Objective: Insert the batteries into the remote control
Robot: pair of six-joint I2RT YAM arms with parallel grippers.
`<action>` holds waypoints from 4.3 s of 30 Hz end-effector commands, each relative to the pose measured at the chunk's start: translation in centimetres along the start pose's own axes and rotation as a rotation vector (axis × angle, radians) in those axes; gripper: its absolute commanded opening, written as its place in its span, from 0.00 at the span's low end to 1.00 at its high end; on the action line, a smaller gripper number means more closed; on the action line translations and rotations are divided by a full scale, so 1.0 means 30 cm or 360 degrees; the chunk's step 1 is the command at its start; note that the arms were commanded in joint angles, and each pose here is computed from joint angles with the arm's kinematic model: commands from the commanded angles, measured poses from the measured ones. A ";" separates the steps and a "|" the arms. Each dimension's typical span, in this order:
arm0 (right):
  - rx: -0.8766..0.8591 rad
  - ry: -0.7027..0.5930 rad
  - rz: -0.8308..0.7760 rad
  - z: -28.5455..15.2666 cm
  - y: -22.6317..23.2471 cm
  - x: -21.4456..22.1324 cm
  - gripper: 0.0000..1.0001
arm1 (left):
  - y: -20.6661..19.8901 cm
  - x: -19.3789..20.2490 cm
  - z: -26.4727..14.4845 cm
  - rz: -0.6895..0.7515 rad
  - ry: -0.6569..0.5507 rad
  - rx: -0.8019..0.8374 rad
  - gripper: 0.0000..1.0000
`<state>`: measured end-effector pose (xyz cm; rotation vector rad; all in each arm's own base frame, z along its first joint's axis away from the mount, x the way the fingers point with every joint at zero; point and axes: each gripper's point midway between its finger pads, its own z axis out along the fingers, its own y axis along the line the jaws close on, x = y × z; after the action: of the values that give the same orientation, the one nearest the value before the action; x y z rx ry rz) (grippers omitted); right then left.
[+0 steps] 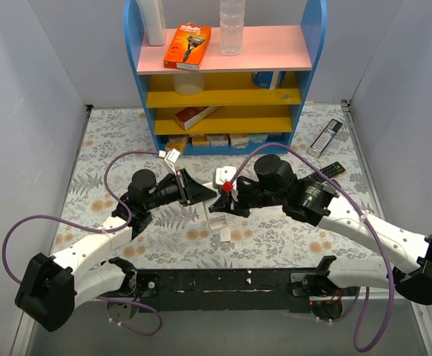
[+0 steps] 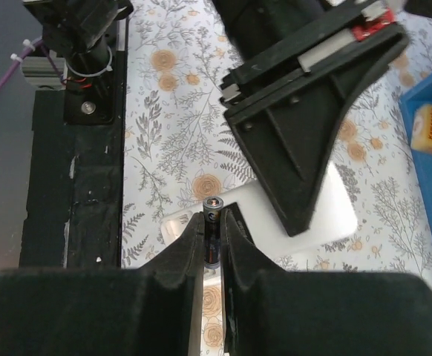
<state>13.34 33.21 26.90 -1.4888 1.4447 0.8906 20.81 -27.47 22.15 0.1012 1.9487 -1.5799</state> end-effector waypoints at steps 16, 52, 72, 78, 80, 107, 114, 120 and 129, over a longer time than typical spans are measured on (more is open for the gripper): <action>-0.0223 0.0065 -0.0195 0.034 0.095 0.011 0.01 | -0.130 -0.050 0.010 -0.0080 0.0197 0.0173 0.00; -0.0316 0.0353 -0.0227 0.071 0.102 0.146 0.01 | -0.132 -0.054 0.015 -0.0067 0.0261 0.0164 0.00; -0.0288 0.0454 -0.0243 0.086 0.094 0.192 0.01 | -0.105 -0.066 0.020 -0.0054 0.0222 0.0082 0.00; -0.0282 0.0444 -0.0235 0.093 0.093 0.190 0.04 | -0.122 -0.065 0.016 -0.0090 0.0205 0.0134 0.00; -0.0283 0.0439 -0.0229 0.096 0.094 0.189 0.04 | -0.122 -0.061 0.015 -0.0114 0.0202 0.0147 0.00; -0.0286 0.0442 -0.0232 0.099 0.092 0.191 0.25 | -0.120 -0.051 0.016 -0.0151 0.0219 0.0166 0.00; -0.0277 0.0435 -0.0239 0.099 0.090 0.183 0.31 | -0.111 -0.049 0.017 -0.0156 0.0218 0.0155 0.00; -0.0252 0.0422 -0.0244 0.094 0.082 0.171 0.36 | -0.100 -0.043 0.017 -0.0168 0.0218 0.0141 0.00; -0.0194 0.0400 -0.0255 0.078 0.065 0.149 0.44 | -0.084 -0.033 0.018 -0.0186 0.0224 0.0126 0.00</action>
<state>10.95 33.83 20.43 -1.8750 1.4514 0.7798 21.46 -28.17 23.35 0.1033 2.0676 -1.7111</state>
